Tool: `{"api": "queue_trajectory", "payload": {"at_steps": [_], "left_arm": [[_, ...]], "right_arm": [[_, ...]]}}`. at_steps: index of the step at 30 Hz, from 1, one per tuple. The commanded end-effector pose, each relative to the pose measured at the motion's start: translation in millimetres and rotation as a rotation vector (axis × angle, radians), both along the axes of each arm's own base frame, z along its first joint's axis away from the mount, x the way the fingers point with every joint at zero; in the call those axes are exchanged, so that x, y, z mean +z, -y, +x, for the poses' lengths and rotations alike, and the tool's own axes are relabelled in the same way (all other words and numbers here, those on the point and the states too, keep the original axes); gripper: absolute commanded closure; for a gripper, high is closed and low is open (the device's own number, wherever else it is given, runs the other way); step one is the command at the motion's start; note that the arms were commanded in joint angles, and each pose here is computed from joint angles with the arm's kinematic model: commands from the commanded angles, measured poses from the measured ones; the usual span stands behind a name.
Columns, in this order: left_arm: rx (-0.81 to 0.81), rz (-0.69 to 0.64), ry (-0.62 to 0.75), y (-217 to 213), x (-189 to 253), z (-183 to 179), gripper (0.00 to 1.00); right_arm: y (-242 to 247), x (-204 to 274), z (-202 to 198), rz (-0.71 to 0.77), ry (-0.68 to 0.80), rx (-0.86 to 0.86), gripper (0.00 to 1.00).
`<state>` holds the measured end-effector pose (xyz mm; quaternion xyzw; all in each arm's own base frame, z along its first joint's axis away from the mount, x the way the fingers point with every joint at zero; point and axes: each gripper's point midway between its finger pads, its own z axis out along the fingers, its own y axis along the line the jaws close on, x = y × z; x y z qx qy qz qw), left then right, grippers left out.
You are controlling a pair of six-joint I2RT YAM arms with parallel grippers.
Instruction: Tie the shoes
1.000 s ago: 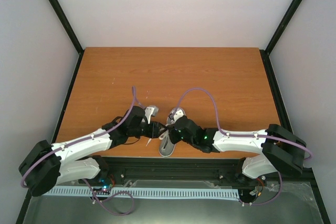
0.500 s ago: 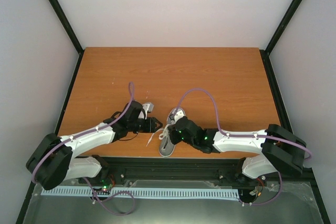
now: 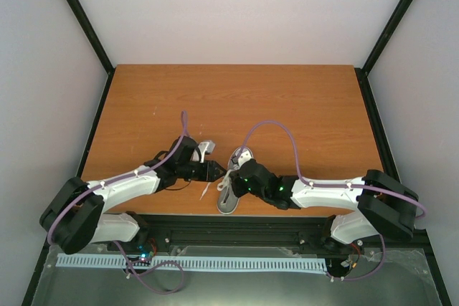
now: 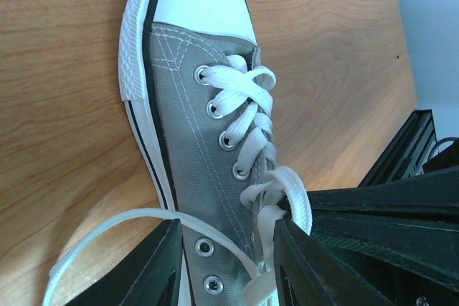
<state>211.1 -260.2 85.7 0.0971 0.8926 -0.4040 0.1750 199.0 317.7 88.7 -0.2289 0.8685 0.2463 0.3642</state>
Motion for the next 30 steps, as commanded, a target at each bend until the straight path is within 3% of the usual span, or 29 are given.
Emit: {"api": "queue_trajectory", "payload": {"at_steps": [1,17,26,30], "left_arm": [[-0.036,-0.052,0.040,11.1,13.9,6.9,0.62],[-0.056,-0.088,0.034,15.1,12.2,3.6,0.62],[-0.071,-0.104,0.026,20.8,10.4,5.6,0.77],[-0.077,-0.117,0.020,23.3,10.3,5.8,0.80]], "right_arm": [[2.3,7.0,3.8,0.017,0.019,-0.018,0.97],[1.1,9.9,2.9,0.027,0.018,-0.012,0.97],[0.4,11.4,1.7,0.036,0.016,-0.007,0.97],[-0.7,12.4,1.5,0.040,0.017,-0.003,0.97]]}}
